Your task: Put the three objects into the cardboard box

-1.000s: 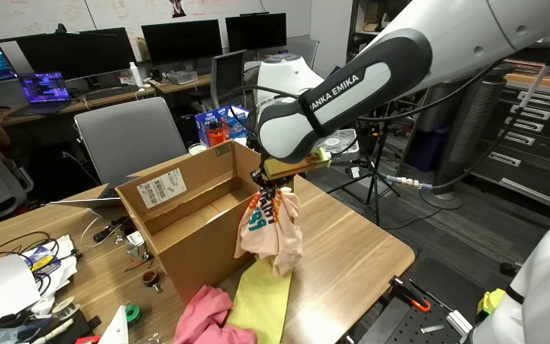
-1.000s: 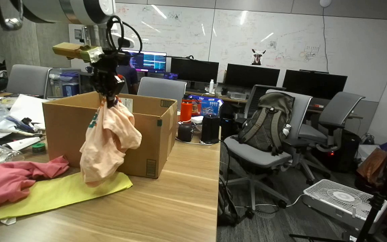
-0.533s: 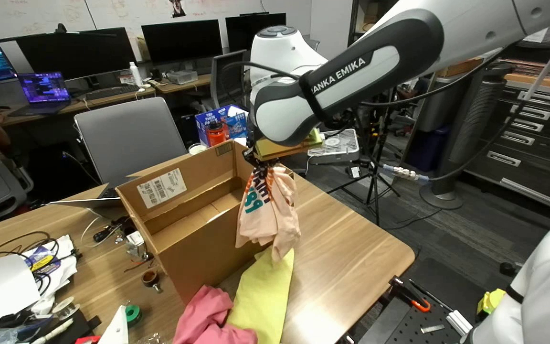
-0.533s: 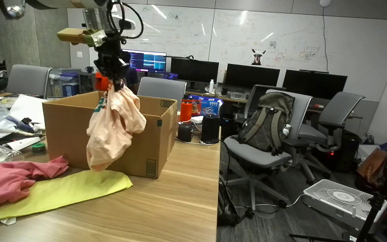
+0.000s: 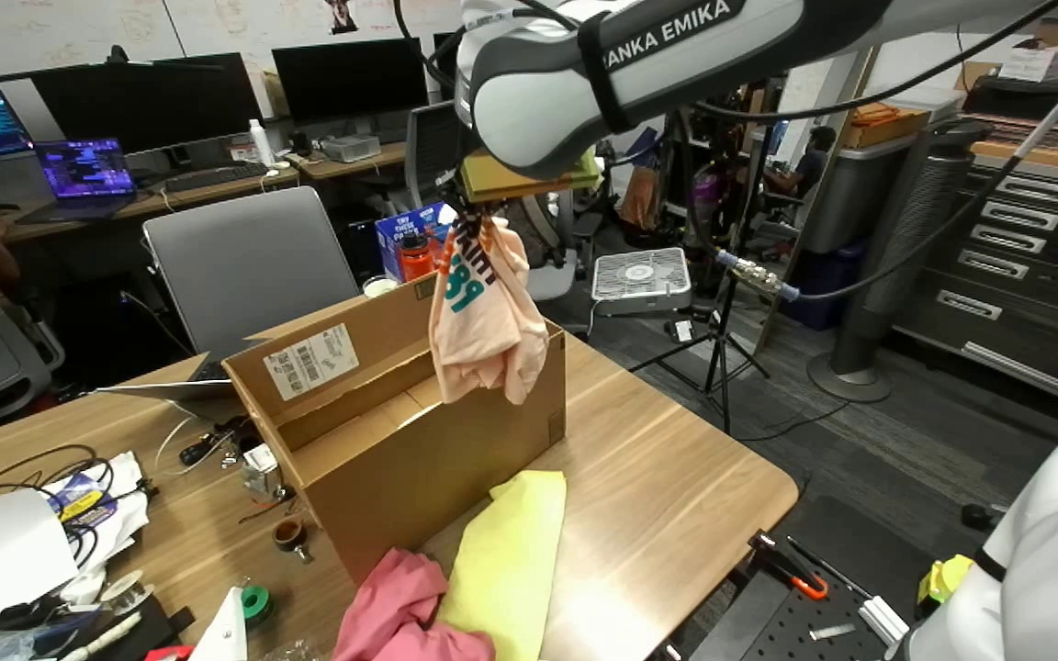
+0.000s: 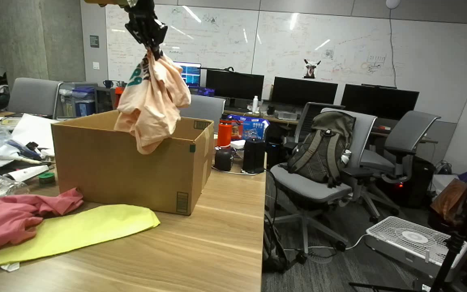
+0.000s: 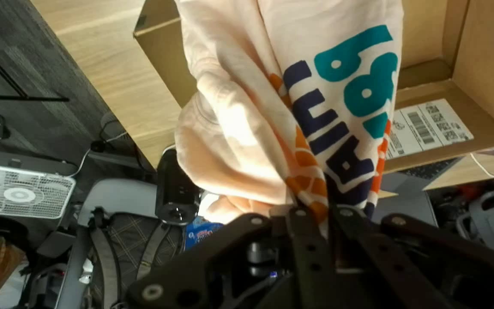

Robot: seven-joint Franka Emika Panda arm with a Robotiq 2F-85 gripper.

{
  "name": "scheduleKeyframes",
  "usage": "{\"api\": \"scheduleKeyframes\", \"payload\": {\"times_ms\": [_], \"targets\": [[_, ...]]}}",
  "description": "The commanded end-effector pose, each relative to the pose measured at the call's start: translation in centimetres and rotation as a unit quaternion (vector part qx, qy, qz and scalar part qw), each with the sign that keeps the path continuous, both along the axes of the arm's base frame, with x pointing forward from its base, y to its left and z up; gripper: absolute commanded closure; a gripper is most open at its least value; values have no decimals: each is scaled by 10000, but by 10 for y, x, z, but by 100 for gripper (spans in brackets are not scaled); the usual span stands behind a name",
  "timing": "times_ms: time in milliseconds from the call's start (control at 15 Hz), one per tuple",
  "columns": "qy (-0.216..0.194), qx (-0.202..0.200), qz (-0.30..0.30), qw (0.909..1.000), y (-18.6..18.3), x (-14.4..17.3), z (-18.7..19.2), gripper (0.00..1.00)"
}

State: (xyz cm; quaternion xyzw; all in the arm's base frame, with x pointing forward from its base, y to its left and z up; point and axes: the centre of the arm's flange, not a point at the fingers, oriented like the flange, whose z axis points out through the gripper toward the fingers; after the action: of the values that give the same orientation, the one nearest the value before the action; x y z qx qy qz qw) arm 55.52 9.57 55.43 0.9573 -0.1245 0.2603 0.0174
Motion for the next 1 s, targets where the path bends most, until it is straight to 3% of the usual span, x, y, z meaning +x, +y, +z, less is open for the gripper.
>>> {"api": "scheduleKeyframes", "payload": {"times_ms": [0, 333, 733, 933], "targets": [[-444, -81, -51, 9990, 5, 10, 42, 99], [-336, -90, -16, 9994, 9, 25, 42, 99], [524, -507, -14, 9973, 12, 57, -2, 99], [638, -651, 13, 9958, 17, 70, -7, 99]]}}
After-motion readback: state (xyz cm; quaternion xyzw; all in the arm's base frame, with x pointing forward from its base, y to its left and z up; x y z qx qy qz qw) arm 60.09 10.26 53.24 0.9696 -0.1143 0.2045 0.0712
